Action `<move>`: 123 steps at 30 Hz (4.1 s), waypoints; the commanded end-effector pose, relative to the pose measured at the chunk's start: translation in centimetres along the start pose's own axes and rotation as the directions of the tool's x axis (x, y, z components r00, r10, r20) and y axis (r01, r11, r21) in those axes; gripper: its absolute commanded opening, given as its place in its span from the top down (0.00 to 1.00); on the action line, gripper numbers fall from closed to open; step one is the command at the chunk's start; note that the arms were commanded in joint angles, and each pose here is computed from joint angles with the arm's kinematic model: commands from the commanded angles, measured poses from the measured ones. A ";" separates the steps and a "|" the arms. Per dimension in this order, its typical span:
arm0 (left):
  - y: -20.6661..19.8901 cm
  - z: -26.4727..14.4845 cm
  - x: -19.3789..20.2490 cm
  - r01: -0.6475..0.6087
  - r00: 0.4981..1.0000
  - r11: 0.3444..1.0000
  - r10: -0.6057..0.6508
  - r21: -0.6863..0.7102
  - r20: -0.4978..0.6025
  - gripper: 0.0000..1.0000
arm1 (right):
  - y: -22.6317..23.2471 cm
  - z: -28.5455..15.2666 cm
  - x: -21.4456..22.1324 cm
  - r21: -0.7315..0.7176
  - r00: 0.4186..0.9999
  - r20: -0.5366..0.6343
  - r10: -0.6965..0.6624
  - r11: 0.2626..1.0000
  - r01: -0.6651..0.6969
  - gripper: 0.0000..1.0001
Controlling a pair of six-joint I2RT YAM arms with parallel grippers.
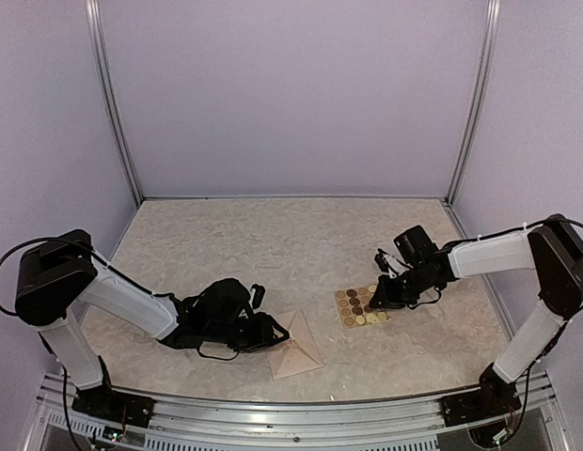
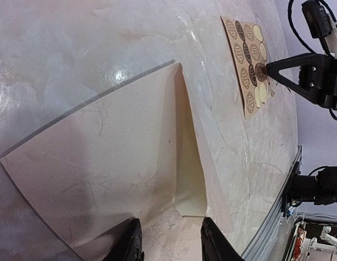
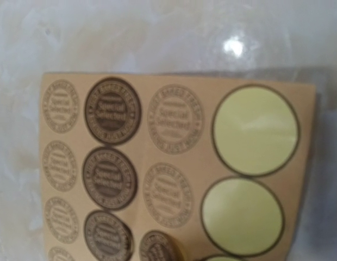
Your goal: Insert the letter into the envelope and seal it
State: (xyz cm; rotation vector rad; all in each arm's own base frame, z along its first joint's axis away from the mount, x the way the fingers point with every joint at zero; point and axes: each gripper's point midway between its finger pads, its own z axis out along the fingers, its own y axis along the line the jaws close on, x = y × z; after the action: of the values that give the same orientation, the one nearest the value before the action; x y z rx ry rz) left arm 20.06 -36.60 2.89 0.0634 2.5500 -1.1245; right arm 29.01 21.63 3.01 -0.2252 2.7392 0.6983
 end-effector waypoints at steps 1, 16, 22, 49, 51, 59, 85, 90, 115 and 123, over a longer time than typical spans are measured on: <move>1.3 0.1 1.0 0.000 1.000 0.999 -0.001 -0.047 -0.029 0.65 | 0.0 0.5 0.1 -0.011 1.000 -0.005 0.001 1.000 -0.001 0.89; 1.2 -0.1 0.8 -0.003 1.000 0.999 0.002 -0.046 -0.018 0.65 | 0.7 1.1 0.2 -0.047 1.000 -0.015 -0.025 0.999 0.025 1.00; 0.1 -1.4 -1.0 -0.038 0.998 0.998 0.040 -0.053 0.053 0.56 | 3.6 0.4 0.2 -0.132 0.992 0.005 -0.127 0.983 0.126 1.00; -8.0 4.2 -5.4 -0.185 0.979 0.976 0.174 0.112 0.107 0.64 | 11.3 1.2 2.3 -0.209 0.940 0.006 -0.341 0.919 0.335 1.00; -7.9 3.1 -5.9 -0.199 0.973 0.976 0.186 0.092 0.140 0.64 | 11.5 0.3 2.0 -0.205 0.944 0.030 -0.327 0.923 0.326 1.00; -8.3 -0.4 -6.7 -0.228 0.960 0.973 0.217 0.045 0.176 0.60 | 11.5 -1.7 2.5 -0.223 0.969 0.053 -0.239 0.944 0.245 1.00; -0.6 3.1 -2.4 -0.318 0.947 0.944 0.312 -0.084 -0.070 0.64 | 13.5 -3.6 4.0 -0.320 0.981 0.100 -0.168 0.928 0.191 1.00; 1.7 2.2 -1.6 -0.316 0.948 0.938 0.306 -0.139 -0.090 0.64 | 13.7 -3.4 4.0 -0.323 0.980 0.097 -0.171 0.926 0.194 1.00; 5.8 -10.3 3.0 -0.095 0.995 0.965 0.093 -0.243 -0.020 0.63 | 14.2 -2.9 4.3 -0.330 0.979 0.084 -0.187 0.922 0.204 1.00; -1.7 -9.3 4.7 -0.240 0.964 0.971 0.240 0.013 -0.112 0.63 | 14.3 -3.0 4.2 -0.331 0.979 0.088 -0.186 0.921 0.205 1.00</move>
State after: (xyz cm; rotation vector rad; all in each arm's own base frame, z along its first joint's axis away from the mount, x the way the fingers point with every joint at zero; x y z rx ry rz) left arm 13.96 -28.49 6.89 0.2675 2.5802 -0.9235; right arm 21.14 31.50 9.69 -0.5169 2.5109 1.0736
